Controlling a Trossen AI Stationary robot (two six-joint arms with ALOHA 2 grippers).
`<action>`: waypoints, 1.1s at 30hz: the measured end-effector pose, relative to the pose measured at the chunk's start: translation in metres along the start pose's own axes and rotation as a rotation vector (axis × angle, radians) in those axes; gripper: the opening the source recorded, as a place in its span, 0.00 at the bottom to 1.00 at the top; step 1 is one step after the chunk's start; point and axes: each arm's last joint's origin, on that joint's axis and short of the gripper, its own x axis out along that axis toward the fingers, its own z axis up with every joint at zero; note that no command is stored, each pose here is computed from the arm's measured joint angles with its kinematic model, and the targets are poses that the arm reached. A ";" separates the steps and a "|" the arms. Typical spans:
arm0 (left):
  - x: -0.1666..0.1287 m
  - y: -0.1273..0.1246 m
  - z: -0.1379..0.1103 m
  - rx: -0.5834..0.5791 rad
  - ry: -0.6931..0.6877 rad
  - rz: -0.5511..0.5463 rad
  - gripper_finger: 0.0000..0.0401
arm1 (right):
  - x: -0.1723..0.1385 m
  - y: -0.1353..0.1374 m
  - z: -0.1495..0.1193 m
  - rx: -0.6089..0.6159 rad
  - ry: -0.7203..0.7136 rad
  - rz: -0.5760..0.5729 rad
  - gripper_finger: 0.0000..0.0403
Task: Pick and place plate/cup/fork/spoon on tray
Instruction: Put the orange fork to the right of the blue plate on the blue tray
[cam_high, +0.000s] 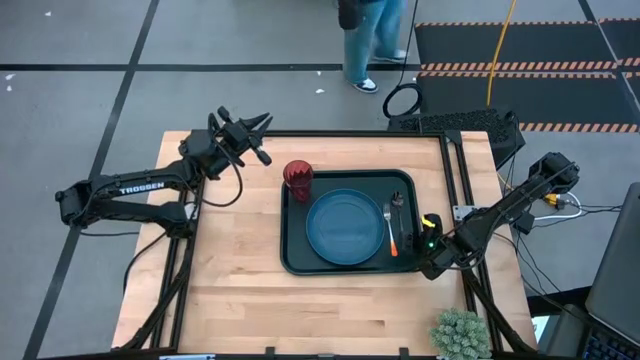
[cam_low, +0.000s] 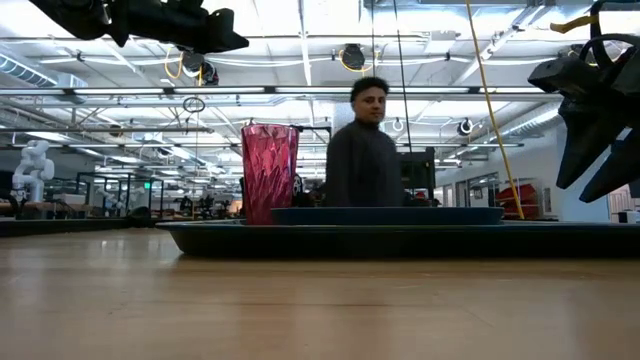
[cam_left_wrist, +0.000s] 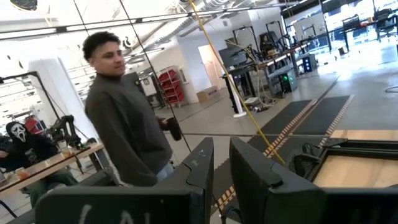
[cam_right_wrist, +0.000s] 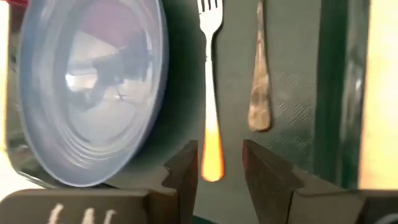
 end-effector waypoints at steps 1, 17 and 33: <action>0.000 0.000 0.000 0.000 0.000 0.000 0.14 | 0.000 -0.001 0.000 -0.024 -0.004 -0.006 0.28; 0.000 0.000 0.005 -0.031 -0.054 -0.012 0.14 | 0.001 0.017 0.019 -1.006 0.066 -0.009 0.23; -0.005 -0.019 -0.002 -0.032 0.051 -0.124 0.14 | 0.020 0.029 0.060 -1.467 -0.043 -0.116 0.23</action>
